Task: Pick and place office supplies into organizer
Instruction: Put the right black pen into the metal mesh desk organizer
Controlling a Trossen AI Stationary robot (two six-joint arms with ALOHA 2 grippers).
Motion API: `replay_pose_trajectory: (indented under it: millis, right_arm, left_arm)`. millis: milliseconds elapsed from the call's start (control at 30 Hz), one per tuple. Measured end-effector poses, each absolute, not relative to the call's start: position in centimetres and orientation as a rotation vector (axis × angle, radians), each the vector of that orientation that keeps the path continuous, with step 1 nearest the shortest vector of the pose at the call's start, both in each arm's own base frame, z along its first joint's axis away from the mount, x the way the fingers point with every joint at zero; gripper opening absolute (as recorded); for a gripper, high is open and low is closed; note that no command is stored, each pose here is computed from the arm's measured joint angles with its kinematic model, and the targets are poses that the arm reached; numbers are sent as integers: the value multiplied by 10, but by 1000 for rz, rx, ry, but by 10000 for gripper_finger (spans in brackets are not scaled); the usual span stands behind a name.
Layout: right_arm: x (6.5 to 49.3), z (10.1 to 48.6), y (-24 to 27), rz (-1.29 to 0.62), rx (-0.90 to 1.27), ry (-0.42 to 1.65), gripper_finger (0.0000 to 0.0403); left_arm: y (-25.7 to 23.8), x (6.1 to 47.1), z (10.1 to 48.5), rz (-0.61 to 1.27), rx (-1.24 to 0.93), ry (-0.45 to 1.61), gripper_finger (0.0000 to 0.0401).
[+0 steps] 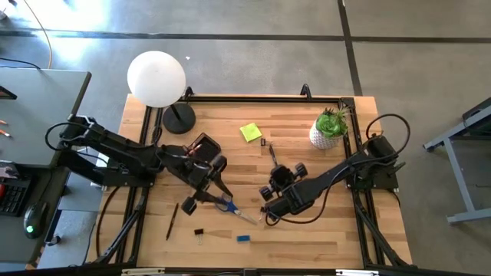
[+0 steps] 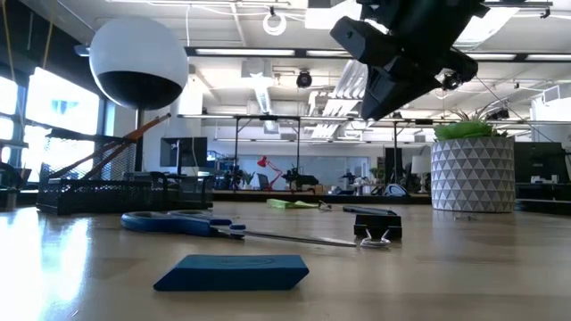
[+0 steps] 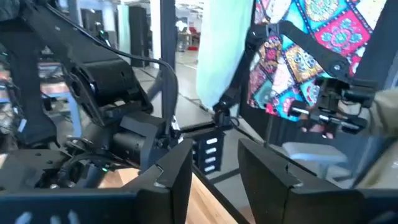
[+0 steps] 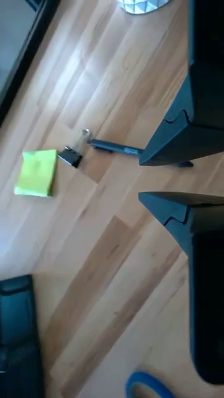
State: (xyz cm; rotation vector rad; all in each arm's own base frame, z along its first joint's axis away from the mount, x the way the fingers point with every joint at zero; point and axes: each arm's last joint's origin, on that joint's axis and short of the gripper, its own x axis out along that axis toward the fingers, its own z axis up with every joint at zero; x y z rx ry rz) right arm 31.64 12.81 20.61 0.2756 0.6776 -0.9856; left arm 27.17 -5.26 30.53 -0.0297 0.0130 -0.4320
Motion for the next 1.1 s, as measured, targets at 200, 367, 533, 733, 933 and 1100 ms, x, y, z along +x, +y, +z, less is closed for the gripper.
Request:
replay_pose_trajectory:
  millis: [200, 367, 533, 733, 933, 1100]
  right_arm:
    - [317, 206, 125, -1034, 279, 596, 71]
    - [314, 197, 122, -1068, 289, 564, 71]
    - [306, 173, 119, -1090, 347, 536, 71]
    - [305, 158, 114, -1085, 391, 491, 100]
    - [306, 152, 96, -1149, 420, 506, 171]
    - [306, 147, 84, -1207, 446, 434, 196]
  left_arm:
    - [-43, 269, 306, -444, -29, 37, 91]
    - [-31, 271, 302, -425, -35, 73, 79]
    - [-28, 270, 302, -463, -41, 76, 68]
    - [-29, 269, 302, -479, -40, 83, 54]
    - [-29, 269, 303, -477, -42, 75, 45]
    - [-33, 271, 300, -478, -60, 93, 45]
